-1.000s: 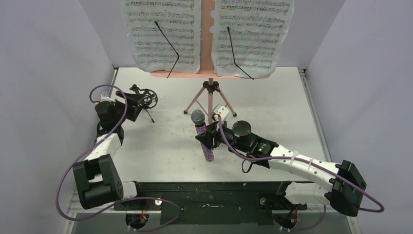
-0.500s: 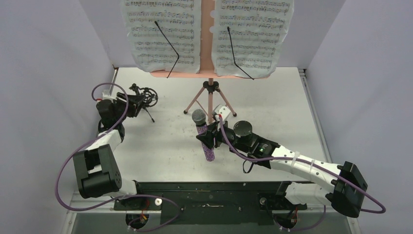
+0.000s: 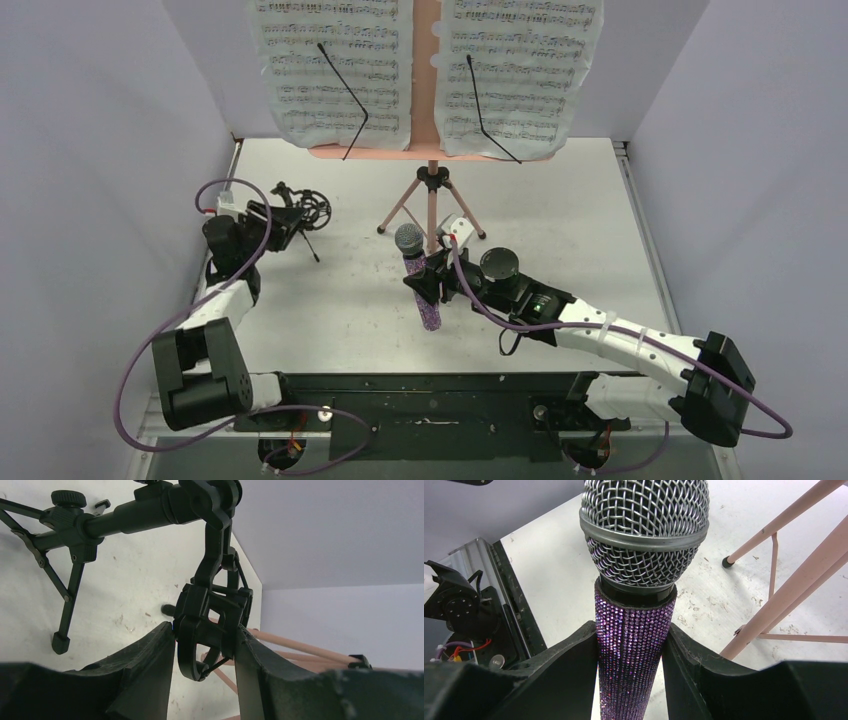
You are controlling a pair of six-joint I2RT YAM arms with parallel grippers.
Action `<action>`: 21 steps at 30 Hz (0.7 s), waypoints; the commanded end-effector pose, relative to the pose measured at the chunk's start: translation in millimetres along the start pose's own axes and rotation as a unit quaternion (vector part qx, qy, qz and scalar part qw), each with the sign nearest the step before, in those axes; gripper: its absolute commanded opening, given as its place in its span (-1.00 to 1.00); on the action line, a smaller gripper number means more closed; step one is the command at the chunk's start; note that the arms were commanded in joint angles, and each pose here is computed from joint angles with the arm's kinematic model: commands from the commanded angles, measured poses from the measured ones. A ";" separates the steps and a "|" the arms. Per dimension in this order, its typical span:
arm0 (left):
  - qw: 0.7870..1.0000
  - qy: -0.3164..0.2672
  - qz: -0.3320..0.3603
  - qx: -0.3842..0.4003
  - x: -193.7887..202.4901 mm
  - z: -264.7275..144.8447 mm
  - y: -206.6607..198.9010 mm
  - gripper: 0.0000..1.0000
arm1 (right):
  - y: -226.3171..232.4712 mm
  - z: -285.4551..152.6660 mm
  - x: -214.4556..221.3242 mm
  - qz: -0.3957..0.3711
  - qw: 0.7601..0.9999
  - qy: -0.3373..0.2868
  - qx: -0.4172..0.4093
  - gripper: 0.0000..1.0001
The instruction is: Set up the instrument practice props
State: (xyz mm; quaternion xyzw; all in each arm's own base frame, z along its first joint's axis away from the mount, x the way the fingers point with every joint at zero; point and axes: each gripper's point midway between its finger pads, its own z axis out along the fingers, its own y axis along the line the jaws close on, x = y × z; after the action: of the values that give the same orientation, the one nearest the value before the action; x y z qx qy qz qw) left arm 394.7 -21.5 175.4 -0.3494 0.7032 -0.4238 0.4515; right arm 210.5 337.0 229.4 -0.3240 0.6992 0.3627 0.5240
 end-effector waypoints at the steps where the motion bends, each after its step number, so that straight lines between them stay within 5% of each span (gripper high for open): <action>1: 0.999 0.010 0.031 0.025 18.2 -18.3 -16.9 -0.52 | 7.3 -7.5 -46.7 -0.005 0.998 -0.070 -0.007 -0.89; 21: 0.987 0.139 0.063 0.039 151.8 -80.4 -32.7 -0.55 | 9.3 -6.5 -59.7 0.003 0.996 -0.086 -0.009 -0.89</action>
State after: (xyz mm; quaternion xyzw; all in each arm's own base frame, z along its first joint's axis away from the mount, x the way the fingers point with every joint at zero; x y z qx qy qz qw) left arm 289.7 -133.6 173.2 -0.2336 0.7575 -0.4614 0.3984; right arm 210.0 336.5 232.0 -0.3188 0.6992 0.3664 0.5247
